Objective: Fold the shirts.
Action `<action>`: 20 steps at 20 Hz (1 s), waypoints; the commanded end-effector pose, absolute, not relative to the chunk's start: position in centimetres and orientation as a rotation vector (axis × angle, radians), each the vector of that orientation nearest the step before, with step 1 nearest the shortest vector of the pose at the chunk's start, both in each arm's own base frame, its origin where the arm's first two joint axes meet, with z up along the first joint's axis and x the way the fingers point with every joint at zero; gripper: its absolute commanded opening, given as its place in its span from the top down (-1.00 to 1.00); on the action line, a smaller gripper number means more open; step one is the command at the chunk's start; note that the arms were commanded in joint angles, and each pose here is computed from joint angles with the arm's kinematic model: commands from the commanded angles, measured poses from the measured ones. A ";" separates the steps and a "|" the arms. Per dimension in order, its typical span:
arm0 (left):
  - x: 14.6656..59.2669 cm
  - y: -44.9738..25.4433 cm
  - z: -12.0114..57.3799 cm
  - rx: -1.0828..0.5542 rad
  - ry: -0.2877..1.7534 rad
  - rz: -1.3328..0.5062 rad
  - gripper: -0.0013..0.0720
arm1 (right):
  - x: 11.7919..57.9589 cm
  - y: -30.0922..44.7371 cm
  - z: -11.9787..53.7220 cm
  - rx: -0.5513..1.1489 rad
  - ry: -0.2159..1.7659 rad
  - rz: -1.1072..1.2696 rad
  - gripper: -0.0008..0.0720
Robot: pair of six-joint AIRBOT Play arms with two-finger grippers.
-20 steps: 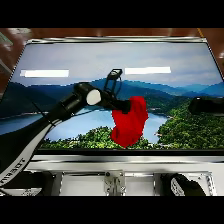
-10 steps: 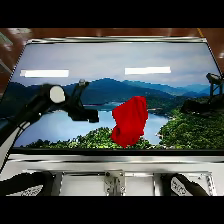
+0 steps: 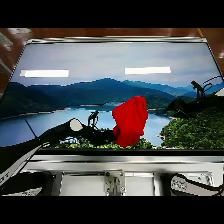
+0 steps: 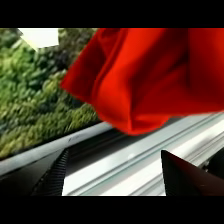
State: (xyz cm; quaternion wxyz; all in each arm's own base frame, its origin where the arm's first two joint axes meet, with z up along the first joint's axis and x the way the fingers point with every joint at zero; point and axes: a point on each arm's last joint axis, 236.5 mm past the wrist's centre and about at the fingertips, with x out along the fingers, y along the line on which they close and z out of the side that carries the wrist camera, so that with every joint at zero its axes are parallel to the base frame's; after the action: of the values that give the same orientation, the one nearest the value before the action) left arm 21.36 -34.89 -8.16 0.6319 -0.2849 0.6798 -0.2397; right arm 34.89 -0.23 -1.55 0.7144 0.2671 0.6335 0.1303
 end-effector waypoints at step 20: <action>26.1 -37.1 -3.7 -0.682 1.457 -0.703 0.84 | 38.9 13.3 -12.1 0.590 1.472 0.457 -0.25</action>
State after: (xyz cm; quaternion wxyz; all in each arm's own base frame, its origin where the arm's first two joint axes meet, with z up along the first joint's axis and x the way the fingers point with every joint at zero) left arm 25.84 -37.51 -4.70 0.6363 -0.2983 0.6449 -0.3005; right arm 37.97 11.54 -11.16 0.6669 0.2648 0.6651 0.2069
